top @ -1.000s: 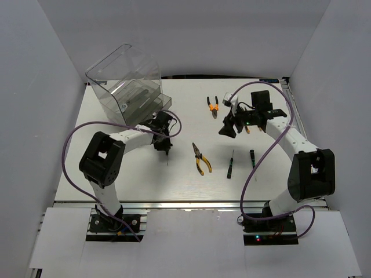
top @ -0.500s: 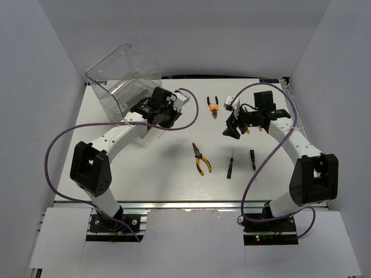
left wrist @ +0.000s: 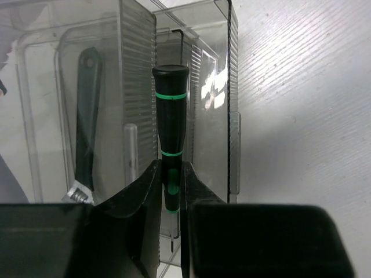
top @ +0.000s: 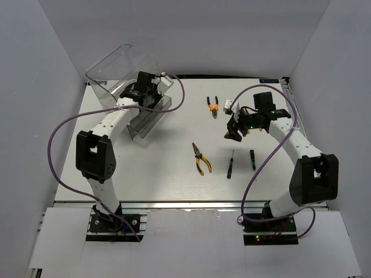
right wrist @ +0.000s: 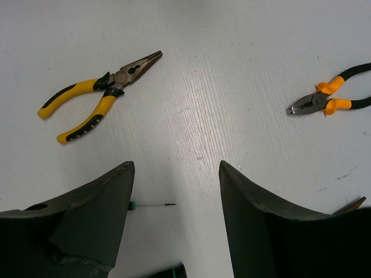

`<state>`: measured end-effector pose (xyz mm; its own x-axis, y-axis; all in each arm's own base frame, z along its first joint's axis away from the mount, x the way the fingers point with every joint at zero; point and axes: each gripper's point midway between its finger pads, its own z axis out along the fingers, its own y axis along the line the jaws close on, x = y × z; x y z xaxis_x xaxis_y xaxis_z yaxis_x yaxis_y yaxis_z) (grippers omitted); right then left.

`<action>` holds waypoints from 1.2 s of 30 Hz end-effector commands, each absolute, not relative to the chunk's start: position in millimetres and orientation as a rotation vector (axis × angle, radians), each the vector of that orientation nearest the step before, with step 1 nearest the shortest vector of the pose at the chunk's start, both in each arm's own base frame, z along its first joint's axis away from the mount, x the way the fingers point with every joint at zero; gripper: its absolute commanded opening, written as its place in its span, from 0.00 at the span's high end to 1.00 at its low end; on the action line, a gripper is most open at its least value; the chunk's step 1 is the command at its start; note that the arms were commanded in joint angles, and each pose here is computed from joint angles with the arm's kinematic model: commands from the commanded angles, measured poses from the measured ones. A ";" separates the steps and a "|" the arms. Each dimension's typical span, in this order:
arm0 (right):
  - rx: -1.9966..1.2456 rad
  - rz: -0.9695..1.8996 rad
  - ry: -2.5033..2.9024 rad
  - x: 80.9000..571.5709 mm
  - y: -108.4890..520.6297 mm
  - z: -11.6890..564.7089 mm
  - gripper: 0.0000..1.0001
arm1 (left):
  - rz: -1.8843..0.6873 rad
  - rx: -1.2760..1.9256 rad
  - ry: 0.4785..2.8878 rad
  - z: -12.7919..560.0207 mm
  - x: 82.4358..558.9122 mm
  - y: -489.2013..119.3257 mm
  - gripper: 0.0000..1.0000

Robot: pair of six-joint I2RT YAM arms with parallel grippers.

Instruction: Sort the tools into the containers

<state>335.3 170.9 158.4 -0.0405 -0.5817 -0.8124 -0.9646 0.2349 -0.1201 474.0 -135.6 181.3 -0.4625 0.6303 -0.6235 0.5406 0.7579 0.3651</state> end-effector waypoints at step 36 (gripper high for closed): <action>-0.597 -0.033 2.577 291.4 35.2 65.5 0.33 | -0.404 0.054 1.990 279.4 353.7 -147.6 0.02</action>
